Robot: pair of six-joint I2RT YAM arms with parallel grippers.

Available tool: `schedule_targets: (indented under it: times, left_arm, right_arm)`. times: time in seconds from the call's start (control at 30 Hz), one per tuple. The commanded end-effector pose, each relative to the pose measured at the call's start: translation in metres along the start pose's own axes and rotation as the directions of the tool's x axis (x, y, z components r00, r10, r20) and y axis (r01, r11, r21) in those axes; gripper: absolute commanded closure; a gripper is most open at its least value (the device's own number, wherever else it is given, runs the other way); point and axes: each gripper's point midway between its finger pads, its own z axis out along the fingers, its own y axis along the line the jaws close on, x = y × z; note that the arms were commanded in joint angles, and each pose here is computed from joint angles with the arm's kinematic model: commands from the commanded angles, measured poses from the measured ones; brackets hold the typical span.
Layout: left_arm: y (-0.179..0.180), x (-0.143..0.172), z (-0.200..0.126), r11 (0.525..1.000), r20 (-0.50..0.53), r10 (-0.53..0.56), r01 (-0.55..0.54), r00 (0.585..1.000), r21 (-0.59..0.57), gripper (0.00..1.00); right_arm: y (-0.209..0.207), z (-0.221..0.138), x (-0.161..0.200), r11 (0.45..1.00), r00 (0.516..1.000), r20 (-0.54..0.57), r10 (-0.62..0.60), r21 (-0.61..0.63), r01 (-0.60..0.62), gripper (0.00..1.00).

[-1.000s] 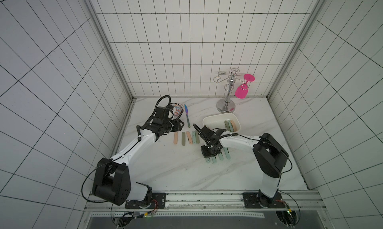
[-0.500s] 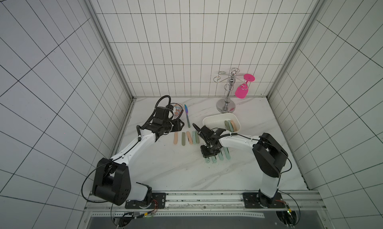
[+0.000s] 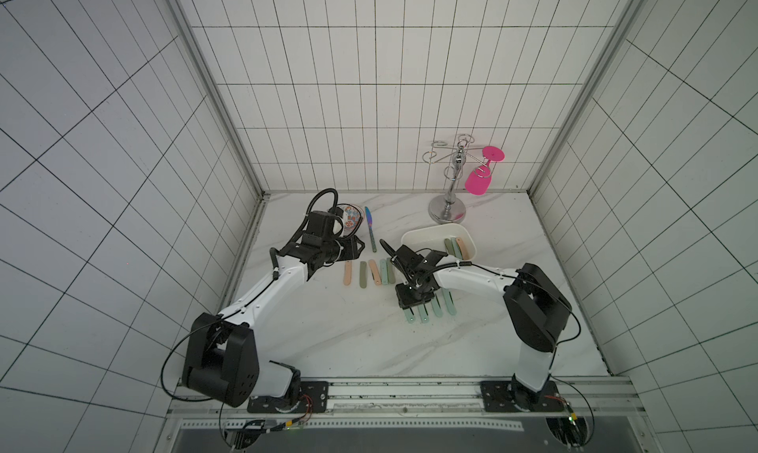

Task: Take the fruit knife out of the storage box
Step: Place the fruit knife at the center of the board, then adjust the fruit knife in the storage box.

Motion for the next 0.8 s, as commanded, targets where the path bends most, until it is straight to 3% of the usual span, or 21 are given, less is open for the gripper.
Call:
schedule_targets:
  times: [0.0,0.2,0.47,0.77]
  left_arm:
    - [-0.010,-0.007,-0.011,0.999,0.040,0.031,-0.032,0.999,0.025,0.52]
    - [-0.014,-0.016,-0.022,0.998,0.083,0.054,-0.056,0.995,0.023,0.46]
    - [-0.021,-0.031,-0.027,0.997,0.136,0.062,-0.067,0.989,0.033,0.41]
    - [-0.023,-0.042,-0.021,0.999,0.156,0.024,-0.031,0.987,0.042,0.39]
  right_arm:
    - [-0.003,-0.043,-0.021,0.999,0.996,0.083,-0.031,0.032,0.029,0.51]
    - [-0.035,-0.077,-0.047,0.997,0.989,0.145,-0.017,0.080,0.006,0.36]
    - [-0.085,-0.088,-0.092,0.995,0.982,0.184,0.053,0.077,-0.068,0.36]
    - [-0.112,-0.051,-0.131,0.995,0.990,0.125,0.067,0.064,-0.076,0.46]
